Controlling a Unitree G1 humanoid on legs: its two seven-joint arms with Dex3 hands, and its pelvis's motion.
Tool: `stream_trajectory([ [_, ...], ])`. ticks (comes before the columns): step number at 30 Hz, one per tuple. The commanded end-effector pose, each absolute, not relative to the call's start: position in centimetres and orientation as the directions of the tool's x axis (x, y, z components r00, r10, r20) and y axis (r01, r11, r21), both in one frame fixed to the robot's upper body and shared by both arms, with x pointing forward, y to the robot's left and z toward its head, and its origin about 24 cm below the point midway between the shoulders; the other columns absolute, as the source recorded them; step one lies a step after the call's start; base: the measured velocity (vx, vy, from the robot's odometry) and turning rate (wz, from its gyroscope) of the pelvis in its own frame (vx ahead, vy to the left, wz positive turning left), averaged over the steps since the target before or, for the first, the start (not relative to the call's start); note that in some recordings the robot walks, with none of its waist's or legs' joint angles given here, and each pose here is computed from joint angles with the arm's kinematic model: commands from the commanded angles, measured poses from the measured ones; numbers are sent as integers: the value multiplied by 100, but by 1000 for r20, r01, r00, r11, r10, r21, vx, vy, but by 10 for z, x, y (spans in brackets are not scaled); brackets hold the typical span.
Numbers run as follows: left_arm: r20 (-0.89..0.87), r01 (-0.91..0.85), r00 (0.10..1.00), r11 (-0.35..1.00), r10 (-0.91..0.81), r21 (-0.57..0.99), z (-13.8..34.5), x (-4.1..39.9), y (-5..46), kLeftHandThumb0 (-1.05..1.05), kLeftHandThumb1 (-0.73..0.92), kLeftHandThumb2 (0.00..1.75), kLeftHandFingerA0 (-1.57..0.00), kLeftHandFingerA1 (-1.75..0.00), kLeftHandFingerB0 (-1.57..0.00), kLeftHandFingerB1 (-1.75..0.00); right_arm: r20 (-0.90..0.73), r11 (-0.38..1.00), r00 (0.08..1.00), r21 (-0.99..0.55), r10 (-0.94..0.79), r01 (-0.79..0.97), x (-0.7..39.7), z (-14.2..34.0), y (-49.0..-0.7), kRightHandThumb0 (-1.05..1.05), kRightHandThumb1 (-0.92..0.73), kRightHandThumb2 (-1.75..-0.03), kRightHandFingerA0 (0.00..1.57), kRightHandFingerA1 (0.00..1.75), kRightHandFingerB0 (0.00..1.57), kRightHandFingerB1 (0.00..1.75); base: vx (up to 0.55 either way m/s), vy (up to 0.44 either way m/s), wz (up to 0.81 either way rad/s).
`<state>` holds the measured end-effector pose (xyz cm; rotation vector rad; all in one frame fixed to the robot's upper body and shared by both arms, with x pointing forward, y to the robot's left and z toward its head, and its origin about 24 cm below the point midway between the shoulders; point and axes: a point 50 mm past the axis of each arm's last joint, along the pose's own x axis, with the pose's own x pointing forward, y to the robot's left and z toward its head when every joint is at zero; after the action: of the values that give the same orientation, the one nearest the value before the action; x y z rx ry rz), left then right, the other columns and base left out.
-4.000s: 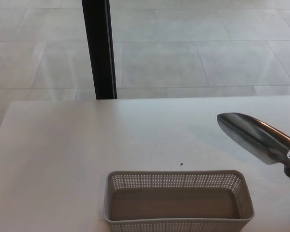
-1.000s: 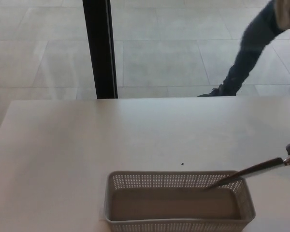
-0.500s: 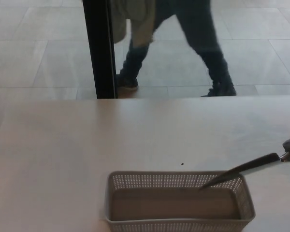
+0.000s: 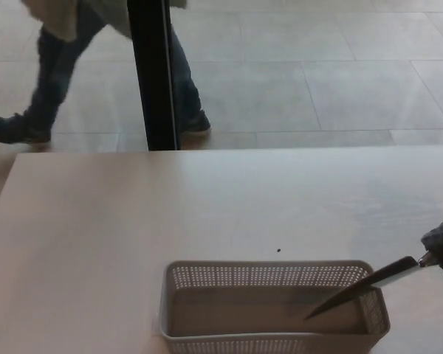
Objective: A garden tool is kept on the righthand side and a container is kept on the lefthand side on a desk infront of the robot. the robot uses its right hand to pick up the garden tool and makes a scooping motion inside the container
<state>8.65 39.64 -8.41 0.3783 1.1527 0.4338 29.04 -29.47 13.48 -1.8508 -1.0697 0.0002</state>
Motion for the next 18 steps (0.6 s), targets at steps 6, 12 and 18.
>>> stream_trajectory([
  [6, -780, -156, 335, 847, 529, 508, -81, 89, 400, -52, 66, 59, -71, -68, -61, -54, 349, -194, 590, -721, 729, 665, 287, 126, -292, -40, -57, -57, 94, 167, 86, 66, 0, 0, 0],
  [12, -779, -154, 332, 846, 531, 511, -80, 89, 401, -52, 65, 59, -72, -66, -60, -52, 309, -213, 578, -717, 755, 663, 281, 109, -277, -37, -58, -57, 92, 165, 89, 67, 0, 0, 0],
  [18, -779, -147, 340, 847, 528, 510, -80, 90, 400, -53, 65, 59, -73, -69, -64, -55, 245, -225, 580, -752, 777, 619, 277, 100, -250, -38, -60, -58, 92, 159, 85, 69, 0, 0, 0],
])
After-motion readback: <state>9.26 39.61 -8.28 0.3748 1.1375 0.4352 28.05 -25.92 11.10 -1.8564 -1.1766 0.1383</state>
